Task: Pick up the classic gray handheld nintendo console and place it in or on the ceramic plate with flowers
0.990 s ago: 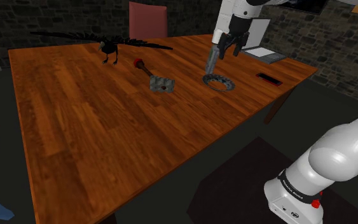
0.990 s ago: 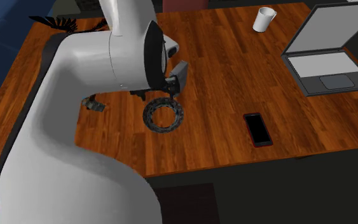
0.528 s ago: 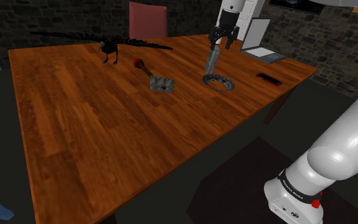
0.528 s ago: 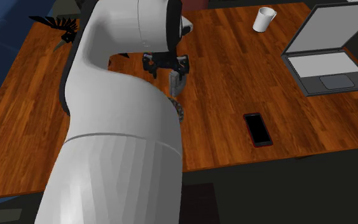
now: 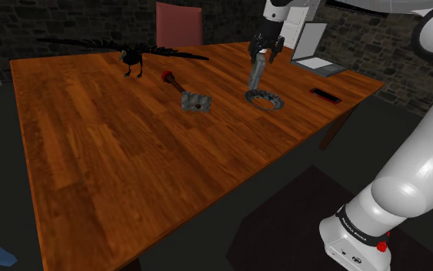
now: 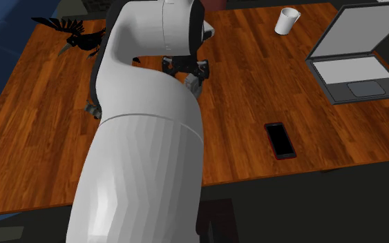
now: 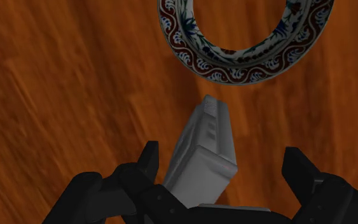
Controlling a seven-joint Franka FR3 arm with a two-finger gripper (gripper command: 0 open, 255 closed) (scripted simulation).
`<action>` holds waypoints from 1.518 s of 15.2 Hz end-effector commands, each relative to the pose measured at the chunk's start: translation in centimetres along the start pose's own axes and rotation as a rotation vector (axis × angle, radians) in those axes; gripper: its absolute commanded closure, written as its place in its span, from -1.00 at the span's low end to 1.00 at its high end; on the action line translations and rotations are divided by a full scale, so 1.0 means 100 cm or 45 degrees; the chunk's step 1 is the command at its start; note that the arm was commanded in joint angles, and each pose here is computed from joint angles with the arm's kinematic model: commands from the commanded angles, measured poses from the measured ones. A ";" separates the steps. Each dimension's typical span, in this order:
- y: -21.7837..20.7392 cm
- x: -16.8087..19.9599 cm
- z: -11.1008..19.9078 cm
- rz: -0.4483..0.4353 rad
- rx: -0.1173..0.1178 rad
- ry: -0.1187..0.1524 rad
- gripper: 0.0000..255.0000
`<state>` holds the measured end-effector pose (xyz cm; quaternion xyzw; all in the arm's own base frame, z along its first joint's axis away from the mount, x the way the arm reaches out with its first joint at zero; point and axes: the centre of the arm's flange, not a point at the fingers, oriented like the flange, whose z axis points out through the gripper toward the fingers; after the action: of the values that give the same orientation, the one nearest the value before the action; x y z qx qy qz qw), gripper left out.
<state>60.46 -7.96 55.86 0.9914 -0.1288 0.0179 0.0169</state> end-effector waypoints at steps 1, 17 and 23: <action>0.000 0.000 0.014 0.000 0.000 0.000 -1.00; 0.000 0.000 0.014 0.000 0.000 0.001 1.00; 0.001 0.001 -0.007 0.000 0.000 0.000 1.00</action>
<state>60.48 -8.05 56.12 0.9913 -0.1289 0.0181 0.0170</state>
